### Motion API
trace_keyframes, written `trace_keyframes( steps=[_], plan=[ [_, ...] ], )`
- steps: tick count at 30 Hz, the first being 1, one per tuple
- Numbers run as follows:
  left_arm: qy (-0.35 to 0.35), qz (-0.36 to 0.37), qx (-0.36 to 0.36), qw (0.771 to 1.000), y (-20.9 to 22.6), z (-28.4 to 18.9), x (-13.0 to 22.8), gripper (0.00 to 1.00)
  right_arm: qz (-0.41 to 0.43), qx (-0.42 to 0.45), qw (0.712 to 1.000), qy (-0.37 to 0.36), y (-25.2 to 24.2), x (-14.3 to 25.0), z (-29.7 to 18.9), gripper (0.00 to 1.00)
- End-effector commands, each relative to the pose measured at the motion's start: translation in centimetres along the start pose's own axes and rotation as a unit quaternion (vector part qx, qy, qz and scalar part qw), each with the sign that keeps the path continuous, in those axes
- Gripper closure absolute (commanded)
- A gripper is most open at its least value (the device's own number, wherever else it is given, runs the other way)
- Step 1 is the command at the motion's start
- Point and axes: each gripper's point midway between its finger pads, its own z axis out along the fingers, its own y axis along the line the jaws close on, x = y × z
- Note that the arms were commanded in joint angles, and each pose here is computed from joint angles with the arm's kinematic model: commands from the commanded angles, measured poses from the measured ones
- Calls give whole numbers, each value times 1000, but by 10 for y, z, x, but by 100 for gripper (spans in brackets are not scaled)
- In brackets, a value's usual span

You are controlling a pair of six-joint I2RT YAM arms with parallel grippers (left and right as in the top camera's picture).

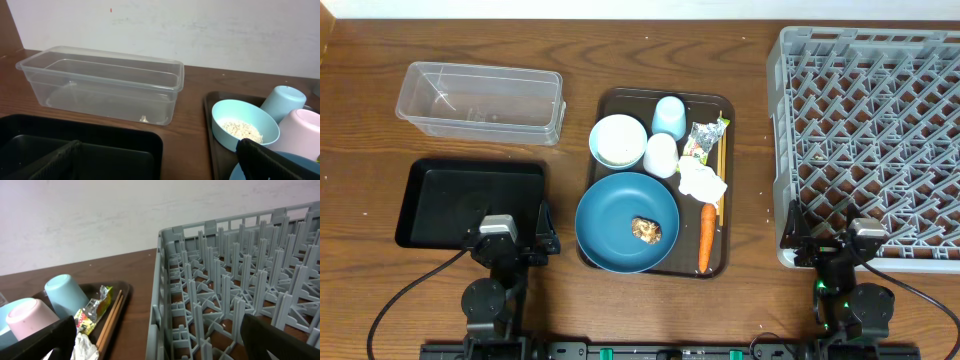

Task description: Sort waste into correct bins and load items into the dishwasher rack

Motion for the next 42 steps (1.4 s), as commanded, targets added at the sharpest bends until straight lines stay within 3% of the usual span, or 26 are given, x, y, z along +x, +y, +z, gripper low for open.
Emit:
trace_keyframes(
  steps=[1, 20, 23, 25, 27, 33, 37, 42],
  plan=[
    [19, 8, -5, 1000, 2, 2, 16, 2, -5, 6, 1000, -2, -3, 0, 0, 1],
    [19, -14, 16, 1000, -5, 2, 16, 2, -5, 6, 1000, -2, -3, -1, 0, 1],
    [52, -171, 150, 972, -52, -7, 16, 2, -5, 6, 1000, -2, -3, 0, 0, 1],
    [99, -269, 225, 931, -80, -19, 18, 2, -5, 6, 1000, -2, -3, 0, 0, 1],
    [114, -317, 229, 913, -84, -21, 18, 2, -5, 6, 1000, -2, -3, 0, 0, 1],
    [61, -344, 256, 901, -87, -23, -16, 2, -5, 6, 1000, -2, -3, 0, 0, 1],
    [30, -328, 316, 890, -102, -36, -40, 2, -5, 6, 1000, -2, -3, 0, 0, 1],
    [39, -323, 332, 885, -109, -44, -54, 2, -5, 6, 1000, -2, -3, 0, 0, 1]
  ],
)
